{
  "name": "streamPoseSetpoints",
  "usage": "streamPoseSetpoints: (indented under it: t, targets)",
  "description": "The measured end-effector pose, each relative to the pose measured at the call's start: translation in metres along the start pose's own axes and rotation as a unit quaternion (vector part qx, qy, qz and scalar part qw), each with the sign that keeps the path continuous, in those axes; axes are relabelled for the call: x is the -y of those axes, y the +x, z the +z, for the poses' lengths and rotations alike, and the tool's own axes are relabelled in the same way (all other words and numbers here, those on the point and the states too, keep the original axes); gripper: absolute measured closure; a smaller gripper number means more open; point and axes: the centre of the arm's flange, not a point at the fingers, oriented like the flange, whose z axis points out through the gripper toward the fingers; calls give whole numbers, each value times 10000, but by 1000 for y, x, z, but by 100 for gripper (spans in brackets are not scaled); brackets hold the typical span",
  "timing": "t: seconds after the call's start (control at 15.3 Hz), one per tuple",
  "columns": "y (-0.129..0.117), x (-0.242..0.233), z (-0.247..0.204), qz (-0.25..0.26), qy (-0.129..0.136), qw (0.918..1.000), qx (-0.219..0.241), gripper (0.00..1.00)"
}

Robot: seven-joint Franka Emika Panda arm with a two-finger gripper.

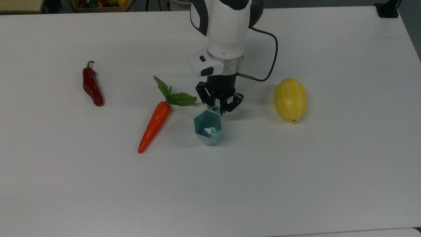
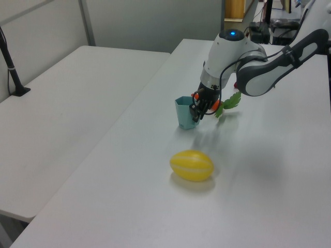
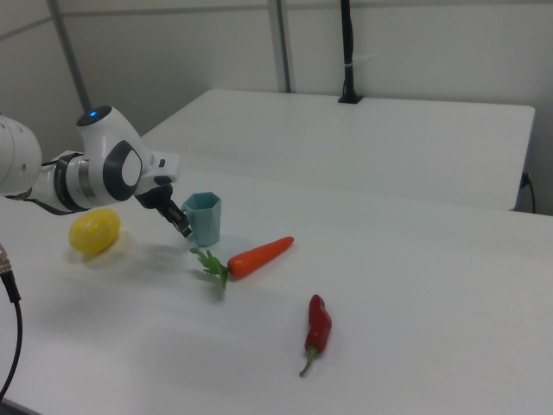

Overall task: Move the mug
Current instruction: 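Lower the gripper onto the mug rim and close on it, then lift the mug and carry it away from the carrot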

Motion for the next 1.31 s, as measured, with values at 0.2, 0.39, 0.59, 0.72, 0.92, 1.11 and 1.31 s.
streamPoseSetpoints:
  t: [0.2, 0.39, 0.59, 0.72, 0.92, 1.11, 1.31]
  targets:
    - [0, 0, 0, 0, 1, 10000, -2, 76]
    - [2, 0, -2, 5, 12, 10000, -21, 76]
    - [8, 1, -13, 31, 67, 9999, -116, 76]
    - [17, 1, -31, 66, 139, 9996, -250, 76]
    - [29, -4, -63, 139, 230, 9986, -452, 76]
    - [37, -14, -95, 191, 147, 9985, -488, 76]
    - [39, -20, -123, 164, 51, 9988, -467, 76]
